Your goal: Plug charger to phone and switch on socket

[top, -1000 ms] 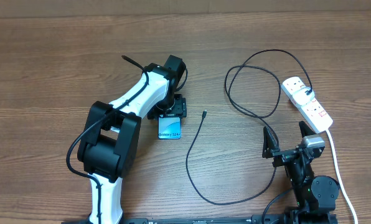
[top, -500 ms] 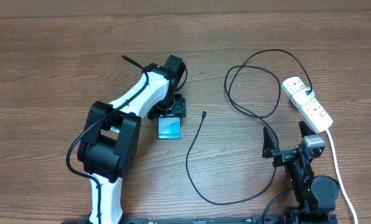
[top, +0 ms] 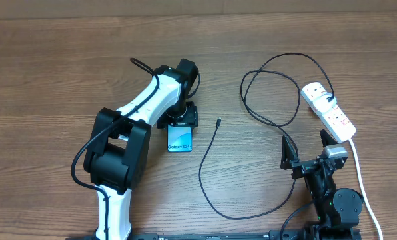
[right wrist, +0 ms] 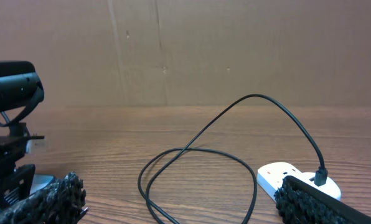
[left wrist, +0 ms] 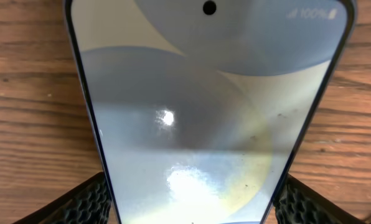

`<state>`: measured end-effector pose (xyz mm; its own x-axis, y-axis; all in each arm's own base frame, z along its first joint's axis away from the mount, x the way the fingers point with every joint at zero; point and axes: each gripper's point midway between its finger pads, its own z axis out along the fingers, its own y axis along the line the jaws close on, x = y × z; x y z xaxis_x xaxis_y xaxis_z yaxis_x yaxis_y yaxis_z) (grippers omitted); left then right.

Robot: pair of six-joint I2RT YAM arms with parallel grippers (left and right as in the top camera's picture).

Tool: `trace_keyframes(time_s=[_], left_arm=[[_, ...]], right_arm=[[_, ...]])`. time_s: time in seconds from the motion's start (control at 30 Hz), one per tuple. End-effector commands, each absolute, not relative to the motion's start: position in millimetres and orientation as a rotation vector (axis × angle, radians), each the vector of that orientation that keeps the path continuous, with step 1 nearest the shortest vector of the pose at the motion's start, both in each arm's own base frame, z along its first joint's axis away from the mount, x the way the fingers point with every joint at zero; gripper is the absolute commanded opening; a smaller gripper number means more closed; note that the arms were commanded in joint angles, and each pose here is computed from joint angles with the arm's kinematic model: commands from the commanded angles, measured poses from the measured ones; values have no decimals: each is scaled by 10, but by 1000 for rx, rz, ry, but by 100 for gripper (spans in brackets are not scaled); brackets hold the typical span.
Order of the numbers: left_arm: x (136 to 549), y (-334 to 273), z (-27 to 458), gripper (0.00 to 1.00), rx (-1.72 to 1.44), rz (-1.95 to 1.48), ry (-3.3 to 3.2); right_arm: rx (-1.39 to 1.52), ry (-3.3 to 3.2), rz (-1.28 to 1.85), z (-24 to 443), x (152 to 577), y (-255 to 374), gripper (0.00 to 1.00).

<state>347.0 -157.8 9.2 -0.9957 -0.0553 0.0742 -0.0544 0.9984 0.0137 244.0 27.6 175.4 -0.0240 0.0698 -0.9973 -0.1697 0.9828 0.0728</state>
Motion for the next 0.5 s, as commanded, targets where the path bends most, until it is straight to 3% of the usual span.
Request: trace_keyframes(time_s=[0.0,0.23,0.27,0.33,0.47], left_arm=[[3604,-1599,207,75,97,-11,-3099],[3608,-1597,220,76,96,-14,-3100],[3611,-1582,220,79,97,-26,-3102],[3622,-1537,215,100,95,-67,-3111],[3607,-1519,195,100,89,-81,-3108]], right_arm=[[-77,1581,194,1733,2440,283,100],[-77,1581,194,1733,2440,283,100],[-77,1581,194,1733,2440,283,100],[-77,1581,194,1733,2440,283,100],[-77,1581,194,1733,2440,283,100]])
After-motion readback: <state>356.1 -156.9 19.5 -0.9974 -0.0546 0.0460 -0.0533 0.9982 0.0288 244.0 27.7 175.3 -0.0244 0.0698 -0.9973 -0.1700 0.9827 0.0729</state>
